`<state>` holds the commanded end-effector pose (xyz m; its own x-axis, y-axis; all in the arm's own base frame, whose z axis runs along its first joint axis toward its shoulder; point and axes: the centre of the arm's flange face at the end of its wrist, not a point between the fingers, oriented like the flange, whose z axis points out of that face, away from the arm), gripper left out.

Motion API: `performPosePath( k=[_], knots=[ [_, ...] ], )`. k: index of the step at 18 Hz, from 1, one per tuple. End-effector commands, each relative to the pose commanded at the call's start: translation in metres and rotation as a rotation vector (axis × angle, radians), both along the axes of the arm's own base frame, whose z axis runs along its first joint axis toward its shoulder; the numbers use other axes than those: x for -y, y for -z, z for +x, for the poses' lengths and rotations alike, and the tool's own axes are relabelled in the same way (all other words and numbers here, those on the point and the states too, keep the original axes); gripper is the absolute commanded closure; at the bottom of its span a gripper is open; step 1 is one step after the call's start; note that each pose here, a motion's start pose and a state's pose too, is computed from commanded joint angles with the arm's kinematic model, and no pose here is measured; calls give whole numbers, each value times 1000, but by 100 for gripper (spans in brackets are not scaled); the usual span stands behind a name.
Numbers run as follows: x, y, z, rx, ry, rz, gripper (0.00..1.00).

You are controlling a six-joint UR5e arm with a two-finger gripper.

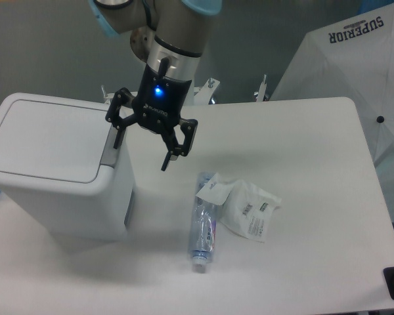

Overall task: Open the trash can
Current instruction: 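Lower the gripper onto the lid edge and push the lid open, then lift the gripper away from the open trash can toward the bottle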

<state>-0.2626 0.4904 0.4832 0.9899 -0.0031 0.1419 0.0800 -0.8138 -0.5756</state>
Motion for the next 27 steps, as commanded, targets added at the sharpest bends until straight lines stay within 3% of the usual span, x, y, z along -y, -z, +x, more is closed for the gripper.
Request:
performPosePath(
  k=[13, 23, 27],
  knots=[
    [-3, 14, 0, 18, 6, -18, 0],
    [-3, 0, 1, 16, 10, 15, 0],
    [7, -7, -21, 3, -25, 26, 0]
  ],
)
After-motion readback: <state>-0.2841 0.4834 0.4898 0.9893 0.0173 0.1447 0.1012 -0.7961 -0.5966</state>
